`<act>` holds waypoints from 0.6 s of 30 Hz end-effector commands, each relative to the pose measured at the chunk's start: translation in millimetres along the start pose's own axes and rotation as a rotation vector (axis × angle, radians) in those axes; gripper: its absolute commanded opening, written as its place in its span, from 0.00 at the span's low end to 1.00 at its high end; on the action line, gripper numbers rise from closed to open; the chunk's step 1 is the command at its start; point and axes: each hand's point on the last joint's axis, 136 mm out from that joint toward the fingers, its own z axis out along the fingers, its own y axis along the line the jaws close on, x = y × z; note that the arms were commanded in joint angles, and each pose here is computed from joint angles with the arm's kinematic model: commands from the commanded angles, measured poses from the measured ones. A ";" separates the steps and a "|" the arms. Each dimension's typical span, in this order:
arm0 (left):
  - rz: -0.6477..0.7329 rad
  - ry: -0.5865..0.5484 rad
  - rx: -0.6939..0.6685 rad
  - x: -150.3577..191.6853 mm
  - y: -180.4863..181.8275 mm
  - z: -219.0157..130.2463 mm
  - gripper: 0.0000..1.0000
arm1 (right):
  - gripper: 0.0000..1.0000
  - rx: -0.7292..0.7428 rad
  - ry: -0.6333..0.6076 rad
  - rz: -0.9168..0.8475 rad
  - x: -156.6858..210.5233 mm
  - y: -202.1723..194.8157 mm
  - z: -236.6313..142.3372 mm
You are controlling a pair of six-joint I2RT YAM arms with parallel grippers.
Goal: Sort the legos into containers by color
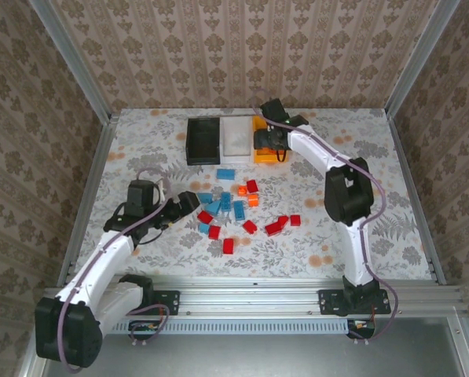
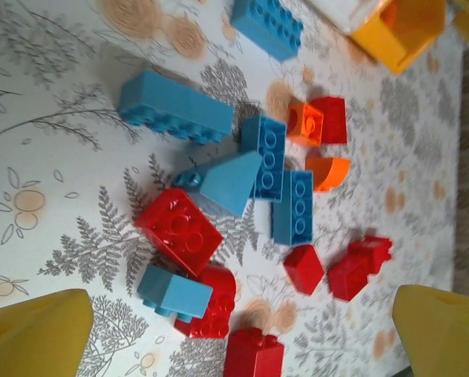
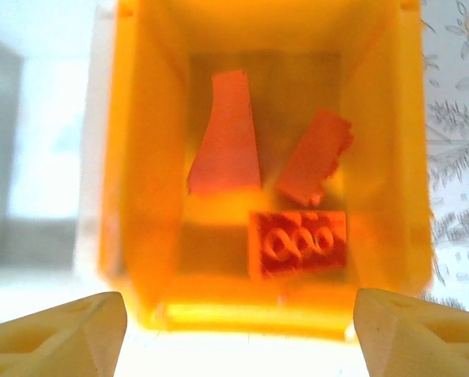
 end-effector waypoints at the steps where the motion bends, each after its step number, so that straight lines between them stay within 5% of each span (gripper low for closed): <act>1: 0.144 0.012 -0.124 -0.6 -2.8 3.5 1.00 | 0.77 -0.119 -0.141 0.041 -7.0 24.0 -66.3; 10: 0.323 0.073 -0.433 -31.6 3.4 45.4 0.92 | 0.76 -0.176 -0.059 0.051 128.9 9.9 -95.7; 18: 0.403 0.152 -0.572 -50.7 24.7 90.6 0.97 | 0.79 -0.154 -0.021 0.049 188.2 -28.2 -115.0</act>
